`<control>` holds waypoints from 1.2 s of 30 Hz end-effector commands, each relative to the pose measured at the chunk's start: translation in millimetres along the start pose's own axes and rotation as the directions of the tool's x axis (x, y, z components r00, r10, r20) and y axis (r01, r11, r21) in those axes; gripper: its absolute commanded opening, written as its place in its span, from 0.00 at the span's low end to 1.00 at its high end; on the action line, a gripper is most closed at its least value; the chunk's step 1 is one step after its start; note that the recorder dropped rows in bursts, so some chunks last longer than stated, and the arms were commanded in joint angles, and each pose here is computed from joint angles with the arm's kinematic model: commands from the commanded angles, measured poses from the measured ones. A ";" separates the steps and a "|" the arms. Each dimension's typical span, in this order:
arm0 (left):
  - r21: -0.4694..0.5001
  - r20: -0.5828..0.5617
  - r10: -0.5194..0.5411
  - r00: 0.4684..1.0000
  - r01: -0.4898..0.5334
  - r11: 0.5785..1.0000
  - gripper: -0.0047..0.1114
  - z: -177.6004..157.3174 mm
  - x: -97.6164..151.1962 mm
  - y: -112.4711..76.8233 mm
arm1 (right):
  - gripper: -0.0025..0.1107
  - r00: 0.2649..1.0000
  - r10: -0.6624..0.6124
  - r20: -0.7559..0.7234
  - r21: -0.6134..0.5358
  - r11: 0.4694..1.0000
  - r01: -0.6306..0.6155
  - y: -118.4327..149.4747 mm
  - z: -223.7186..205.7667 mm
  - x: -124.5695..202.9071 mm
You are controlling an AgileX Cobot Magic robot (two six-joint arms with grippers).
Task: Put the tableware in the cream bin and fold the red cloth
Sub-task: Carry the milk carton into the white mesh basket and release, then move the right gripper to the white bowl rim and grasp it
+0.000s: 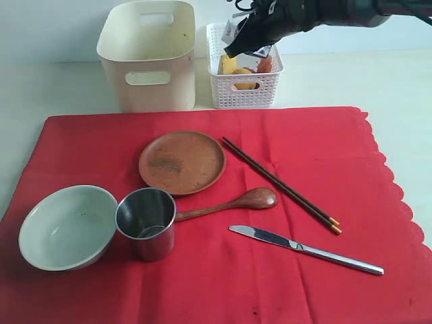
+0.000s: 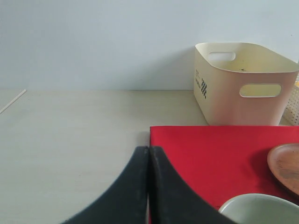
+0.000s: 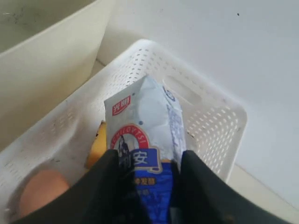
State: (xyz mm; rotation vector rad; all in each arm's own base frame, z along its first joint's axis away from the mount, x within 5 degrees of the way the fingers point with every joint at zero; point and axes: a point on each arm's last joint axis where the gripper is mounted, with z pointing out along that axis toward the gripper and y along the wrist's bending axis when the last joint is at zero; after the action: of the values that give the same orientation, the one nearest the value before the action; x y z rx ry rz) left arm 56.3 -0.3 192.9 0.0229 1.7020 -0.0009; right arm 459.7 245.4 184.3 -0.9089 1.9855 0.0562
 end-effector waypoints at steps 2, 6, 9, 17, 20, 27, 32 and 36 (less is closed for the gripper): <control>0.004 0.012 -0.001 1.000 0.001 1.000 0.05 -0.7 -1.5 -0.2 | 0.15 0.998 0.011 0.067 0.023 1.000 -0.013 -2.4 4.0 -2.5; 0.004 0.012 -0.001 1.000 0.001 1.000 0.05 -0.7 -1.5 -0.2 | 0.41 0.998 0.011 0.067 0.023 1.000 -0.013 -2.4 4.0 -2.5; 0.004 0.012 -0.001 1.000 0.001 1.000 0.05 -0.7 -1.5 -0.2 | 0.58 0.998 0.011 0.059 0.021 1.000 -0.012 -2.2 4.0 -1.8; 0.004 0.012 -0.001 1.000 0.001 1.000 0.05 -0.7 -1.5 -0.2 | 0.69 0.999 0.036 -0.007 0.005 0.999 -0.036 -9.9 -26.5 -18.7; 0.004 0.012 -0.001 1.000 0.001 1.000 0.05 -0.7 -1.5 -0.2 | 0.69 0.999 0.037 -0.033 0.001 0.999 -0.037 -16.4 -53.7 -33.5; 0.004 0.012 -0.001 1.000 0.001 1.000 0.05 -0.7 -1.5 -0.2 | 0.69 0.990 0.061 -0.129 -0.032 0.997 -0.065 -24.8 -113.3 -54.1; 0.004 0.012 -0.001 1.000 0.001 1.000 0.05 -0.7 -1.5 -0.2 | 0.69 0.974 0.079 -0.213 -0.071 0.993 -0.096 -23.7 -136.1 -55.1; 0.004 0.012 -0.001 1.000 0.001 1.000 0.05 -0.7 -1.5 -0.2 | 0.69 0.954 0.121 -0.274 -0.138 0.977 -0.164 -16.9 -147.4 -53.9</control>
State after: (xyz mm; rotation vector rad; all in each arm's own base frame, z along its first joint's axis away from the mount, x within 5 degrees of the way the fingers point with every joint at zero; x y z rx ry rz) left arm 56.3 -0.3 192.9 0.0229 1.7020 -0.0009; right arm 387.9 210.5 309.5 -0.9167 2.2722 0.1295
